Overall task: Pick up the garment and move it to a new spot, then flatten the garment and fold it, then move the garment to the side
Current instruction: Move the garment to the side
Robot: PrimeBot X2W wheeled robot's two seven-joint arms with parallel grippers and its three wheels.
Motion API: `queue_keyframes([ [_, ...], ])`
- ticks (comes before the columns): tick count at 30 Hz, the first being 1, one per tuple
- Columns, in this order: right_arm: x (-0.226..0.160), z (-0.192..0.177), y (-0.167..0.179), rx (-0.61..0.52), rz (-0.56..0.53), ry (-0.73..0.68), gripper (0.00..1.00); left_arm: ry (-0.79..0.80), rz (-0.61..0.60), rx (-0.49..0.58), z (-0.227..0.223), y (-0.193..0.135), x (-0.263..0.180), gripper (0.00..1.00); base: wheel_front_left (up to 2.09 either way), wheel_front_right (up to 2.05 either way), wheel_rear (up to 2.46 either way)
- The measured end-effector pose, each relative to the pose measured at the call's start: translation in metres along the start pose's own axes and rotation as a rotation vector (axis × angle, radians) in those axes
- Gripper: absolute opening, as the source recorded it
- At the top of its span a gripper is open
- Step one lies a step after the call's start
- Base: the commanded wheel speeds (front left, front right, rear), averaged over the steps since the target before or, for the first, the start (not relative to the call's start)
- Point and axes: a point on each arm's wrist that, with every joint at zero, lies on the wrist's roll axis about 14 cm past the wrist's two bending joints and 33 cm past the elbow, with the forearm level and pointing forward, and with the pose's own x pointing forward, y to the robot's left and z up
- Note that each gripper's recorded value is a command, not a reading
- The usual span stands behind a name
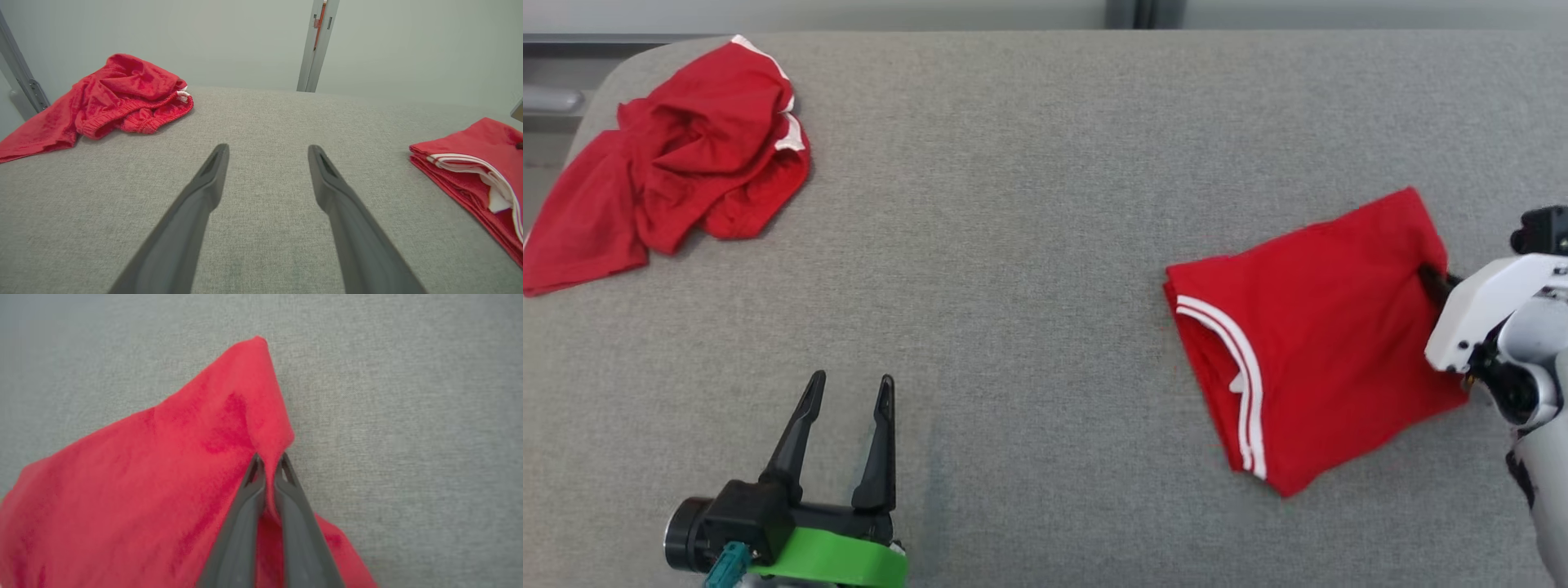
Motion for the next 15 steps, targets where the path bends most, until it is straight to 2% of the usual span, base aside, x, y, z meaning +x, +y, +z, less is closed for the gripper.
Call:
queue_keyframes([
  [3, -0.002, 0.023, -0.033, -0.009, -0.081, -0.05, 0.0, -0.004, -0.045, 0.012, 0.0, -0.011, 0.014, 1.0, 0.0, 0.0, 0.0],
  [8, -0.017, 0.073, -0.119, -0.03, -0.31, -0.173, 0.0, -0.007, -0.155, 0.046, -0.003, -0.029, 0.045, 1.0, 0.0, 0.0, 0.0],
  [15, -0.031, 0.098, -0.209, -0.034, -0.586, -0.211, 0.0, 0.056, -0.211, 0.061, -0.032, -0.029, 0.07, 1.0, 0.0, 0.0, 0.0],
])
